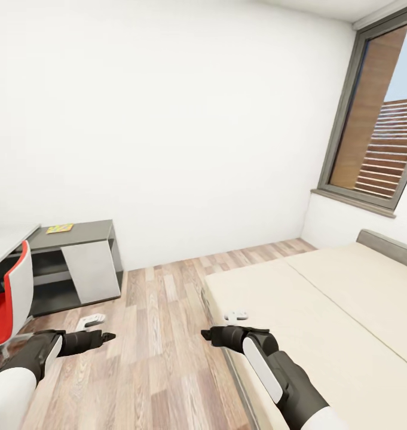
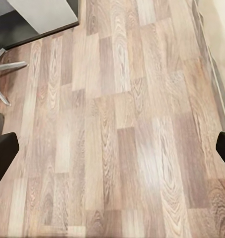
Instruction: Put all the toys in the child's room - the three board games (two on the bed and one on the table), the two jigsaw puzzles on the table, and the tennis ball on the table - inside the toy box on the table in the child's room.
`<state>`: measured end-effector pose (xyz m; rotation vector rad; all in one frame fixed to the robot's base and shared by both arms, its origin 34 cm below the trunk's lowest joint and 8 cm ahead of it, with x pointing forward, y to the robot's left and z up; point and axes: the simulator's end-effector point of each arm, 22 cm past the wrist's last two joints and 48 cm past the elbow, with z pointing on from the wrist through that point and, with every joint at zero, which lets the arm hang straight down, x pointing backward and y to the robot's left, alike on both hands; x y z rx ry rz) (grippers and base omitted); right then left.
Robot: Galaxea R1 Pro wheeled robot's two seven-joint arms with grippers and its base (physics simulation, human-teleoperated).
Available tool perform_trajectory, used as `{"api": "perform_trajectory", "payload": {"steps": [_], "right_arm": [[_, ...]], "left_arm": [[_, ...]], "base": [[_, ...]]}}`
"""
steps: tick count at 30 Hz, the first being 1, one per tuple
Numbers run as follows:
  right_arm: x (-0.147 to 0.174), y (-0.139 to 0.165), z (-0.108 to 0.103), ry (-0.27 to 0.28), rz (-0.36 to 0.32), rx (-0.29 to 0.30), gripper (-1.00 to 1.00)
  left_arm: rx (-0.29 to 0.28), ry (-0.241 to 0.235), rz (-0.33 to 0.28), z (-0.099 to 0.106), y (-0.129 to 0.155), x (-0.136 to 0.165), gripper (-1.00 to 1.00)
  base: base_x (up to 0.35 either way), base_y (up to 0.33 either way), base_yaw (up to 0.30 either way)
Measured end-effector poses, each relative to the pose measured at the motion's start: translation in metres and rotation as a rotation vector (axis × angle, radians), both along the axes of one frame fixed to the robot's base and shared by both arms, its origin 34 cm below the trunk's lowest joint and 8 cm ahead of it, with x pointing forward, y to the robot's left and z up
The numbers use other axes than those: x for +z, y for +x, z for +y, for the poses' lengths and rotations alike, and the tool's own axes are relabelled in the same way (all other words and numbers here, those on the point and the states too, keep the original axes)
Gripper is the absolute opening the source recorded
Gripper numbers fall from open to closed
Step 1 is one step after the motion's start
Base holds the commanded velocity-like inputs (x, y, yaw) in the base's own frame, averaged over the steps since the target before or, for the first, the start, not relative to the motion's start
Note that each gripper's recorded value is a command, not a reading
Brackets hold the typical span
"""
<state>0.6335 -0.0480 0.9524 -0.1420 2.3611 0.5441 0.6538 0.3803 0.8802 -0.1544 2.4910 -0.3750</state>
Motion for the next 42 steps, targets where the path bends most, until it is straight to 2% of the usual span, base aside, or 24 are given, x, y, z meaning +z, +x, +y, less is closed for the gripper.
{"api": "perform_trajectory", "payload": {"steps": [9, 22, 32, 42], "right_arm": [[0.0001, 0.0001, 0.0, 0.0, 0.0, 0.0, 1.0], [0.0002, 0.0, 0.0, 0.0, 0.0, 0.0, 1.0], [0.0004, 0.0002, 0.0, 0.0, -0.001, -0.001, 1.0], [0.0003, 0.0002, 0.0001, 0.0, -0.001, 0.0, 1.0]], "left_arm": [[0.0, 0.0, 0.0, 0.0, 0.0002, 0.0, 1.0], [0.0, 0.0, 0.0, 0.0, 0.0, 0.0001, 1.0], [0.0, -0.001, 0.0, -0.0005, 0.0001, 0.0001, 1.0], [0.0, -0.001, 0.0, -0.0004, -0.0001, 0.0, 1.0]], "base": [[-0.033, -0.036, 0.083], [-0.026, -0.045, 0.235], [-0.001, -0.062, 0.074], [0.0, -0.01, 0.243]]}}
